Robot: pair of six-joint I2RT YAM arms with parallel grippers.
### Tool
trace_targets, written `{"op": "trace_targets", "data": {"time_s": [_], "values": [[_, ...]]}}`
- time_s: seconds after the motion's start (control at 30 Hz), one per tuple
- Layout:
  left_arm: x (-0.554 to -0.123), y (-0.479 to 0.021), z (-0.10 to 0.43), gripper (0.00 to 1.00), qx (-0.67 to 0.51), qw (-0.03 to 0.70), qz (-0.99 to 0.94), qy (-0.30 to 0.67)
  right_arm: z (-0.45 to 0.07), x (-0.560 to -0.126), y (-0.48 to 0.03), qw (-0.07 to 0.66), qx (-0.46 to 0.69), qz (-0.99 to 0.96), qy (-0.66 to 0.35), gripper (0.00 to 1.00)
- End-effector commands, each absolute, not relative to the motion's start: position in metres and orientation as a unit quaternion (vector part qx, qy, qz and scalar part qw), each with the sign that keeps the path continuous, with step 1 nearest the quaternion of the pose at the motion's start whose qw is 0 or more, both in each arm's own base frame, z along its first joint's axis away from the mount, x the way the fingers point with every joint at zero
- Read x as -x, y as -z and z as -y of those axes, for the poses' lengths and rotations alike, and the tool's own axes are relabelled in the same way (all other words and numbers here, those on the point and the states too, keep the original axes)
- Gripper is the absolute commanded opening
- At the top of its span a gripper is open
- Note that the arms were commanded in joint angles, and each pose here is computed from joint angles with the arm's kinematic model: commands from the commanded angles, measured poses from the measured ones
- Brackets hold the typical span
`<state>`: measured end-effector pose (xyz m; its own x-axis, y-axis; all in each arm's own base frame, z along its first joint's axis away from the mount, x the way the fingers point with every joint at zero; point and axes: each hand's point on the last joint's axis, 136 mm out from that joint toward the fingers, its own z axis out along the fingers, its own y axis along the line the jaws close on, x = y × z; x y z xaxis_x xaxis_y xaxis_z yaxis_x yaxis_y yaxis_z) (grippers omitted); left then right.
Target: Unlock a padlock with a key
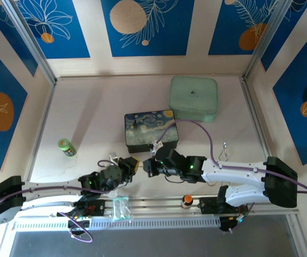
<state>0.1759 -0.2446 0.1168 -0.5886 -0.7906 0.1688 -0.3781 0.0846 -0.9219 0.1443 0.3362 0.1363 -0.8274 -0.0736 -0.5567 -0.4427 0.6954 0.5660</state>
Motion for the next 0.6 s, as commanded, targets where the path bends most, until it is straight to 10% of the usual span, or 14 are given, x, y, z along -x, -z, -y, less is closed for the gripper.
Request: {"op": "trace_targets", "data": {"time_s": [0.0,0.17,0.33,0.5,0.57], "values": [[-0.174,-0.116,0.244,0.1,0.412,0.188,-0.714,0.534,-0.34,-0.147,-0.154,0.274,0.14,-0.877,-0.369,0.0],[-0.175,-0.116,0.242,0.0,0.402,0.201,-0.717,0.532,-0.339,-0.147,-0.154,0.269,0.141,-0.877,-0.373,0.04],[-0.185,-0.136,0.235,0.0,0.285,0.307,-0.757,0.502,-0.317,-0.157,-0.159,0.268,0.159,-0.869,-0.385,0.64],[-0.193,-0.16,0.238,0.0,0.152,0.342,-0.787,0.49,-0.278,-0.175,-0.176,0.319,0.154,-0.844,-0.402,0.99],[-0.193,-0.181,0.251,0.0,0.064,0.351,-0.785,0.506,-0.266,-0.181,-0.171,0.336,0.139,-0.842,-0.4,0.99]]}}
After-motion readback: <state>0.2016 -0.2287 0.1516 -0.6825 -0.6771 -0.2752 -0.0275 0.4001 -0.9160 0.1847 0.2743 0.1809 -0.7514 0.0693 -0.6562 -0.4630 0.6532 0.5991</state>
